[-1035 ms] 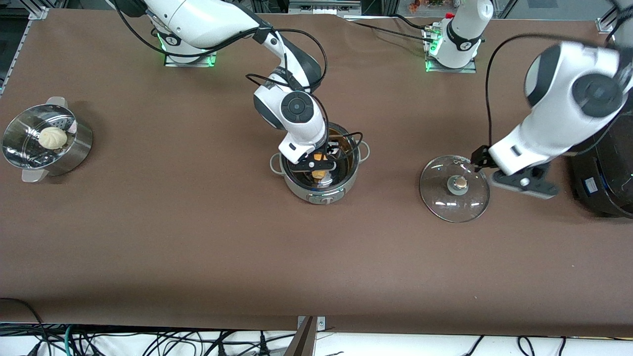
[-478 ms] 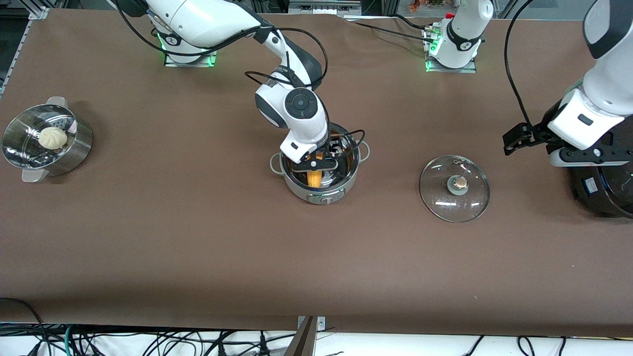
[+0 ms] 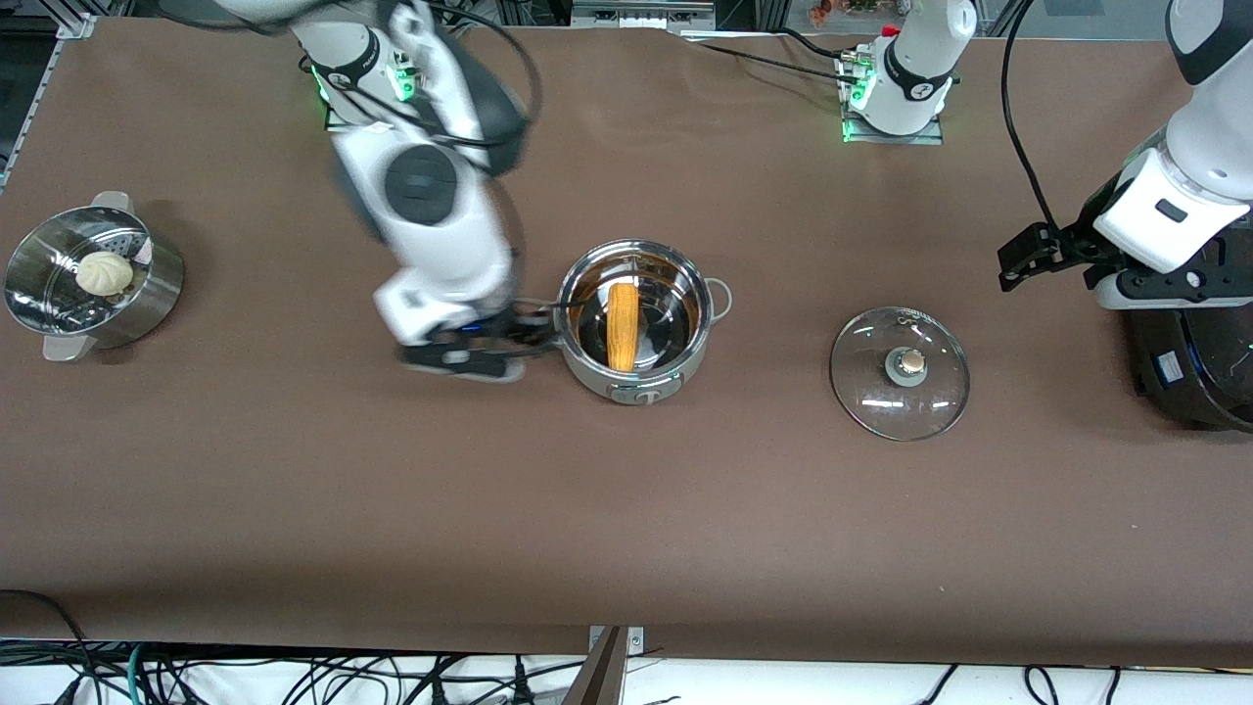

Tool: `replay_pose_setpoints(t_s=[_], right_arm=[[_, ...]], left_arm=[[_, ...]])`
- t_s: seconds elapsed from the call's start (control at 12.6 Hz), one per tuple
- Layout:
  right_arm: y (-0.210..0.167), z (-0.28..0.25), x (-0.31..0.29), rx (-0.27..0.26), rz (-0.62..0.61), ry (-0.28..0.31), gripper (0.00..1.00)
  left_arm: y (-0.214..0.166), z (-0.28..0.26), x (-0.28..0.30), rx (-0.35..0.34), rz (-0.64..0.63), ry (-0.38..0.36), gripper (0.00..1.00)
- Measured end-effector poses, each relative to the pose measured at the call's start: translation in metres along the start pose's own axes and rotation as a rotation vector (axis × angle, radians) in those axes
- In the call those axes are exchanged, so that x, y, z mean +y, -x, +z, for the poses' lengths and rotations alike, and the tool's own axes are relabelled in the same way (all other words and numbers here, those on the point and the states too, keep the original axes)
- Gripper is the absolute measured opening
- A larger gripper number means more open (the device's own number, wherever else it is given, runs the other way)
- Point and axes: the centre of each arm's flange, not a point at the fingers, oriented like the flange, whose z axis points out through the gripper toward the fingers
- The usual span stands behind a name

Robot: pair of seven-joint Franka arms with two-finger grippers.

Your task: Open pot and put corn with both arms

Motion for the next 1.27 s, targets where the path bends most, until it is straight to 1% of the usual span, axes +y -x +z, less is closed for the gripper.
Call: replay_pose_setpoints(t_s=[0.08,0.16,0.24,0.32,0.48,0.56,0.64,0.72,0.8,0.88,1.04,1.27], right_arm=[[-0.024,-0.021,0.045,0.005,0.071,0.032,1.00],[-0.044,-0.031,0.089,-0.003,0.143,0.069,1.00],[-0.061,-0.038,0.129,-0.023,0.198,0.089,1.00],[-0.077,-0.045,0.164,-0.042,0.215,0.086,1.00],[-0.093,-0.066,0.213,-0.046,0.179,0.059,1.00],[-0.095,-0.077,0.237,-0.046,0.154,0.056,1.00],[-0.094,-0.084,0.259,-0.051,0.082,0.056,1.00],[-0.091,-0.090,0.278,-0.053,-0.016,0.055,1.00],[-0.088,-0.098,0.293,-0.052,-0.077,0.054,1.00],[-0.082,-0.105,0.302,-0.052,-0.096,0.056,1.00],[-0.071,-0.104,0.316,-0.068,-0.086,0.066,1.00],[-0.074,-0.094,0.322,-0.083,-0.086,0.070,1.00]], left_arm=[[0.001,-0.003,-0.001,0.006,-0.003,-0.003,1.00],[0.002,-0.005,-0.004,0.009,-0.009,-0.004,1.00],[0.001,-0.005,-0.006,0.009,-0.013,-0.005,1.00],[0.001,-0.005,-0.007,0.009,-0.015,-0.005,1.00],[0.002,-0.005,-0.004,0.008,-0.009,-0.005,1.00],[0.002,-0.005,-0.002,0.006,-0.006,-0.006,1.00],[0.003,-0.004,-0.002,0.002,-0.005,-0.006,1.00],[0.003,-0.004,-0.002,0.001,-0.006,-0.006,1.00],[0.003,-0.004,-0.002,-0.001,-0.005,-0.007,1.00],[0.003,-0.004,-0.002,-0.002,-0.005,-0.007,1.00],[0.003,-0.004,-0.002,-0.004,-0.005,-0.007,1.00],[0.004,-0.004,-0.001,-0.005,-0.004,-0.007,1.00]])
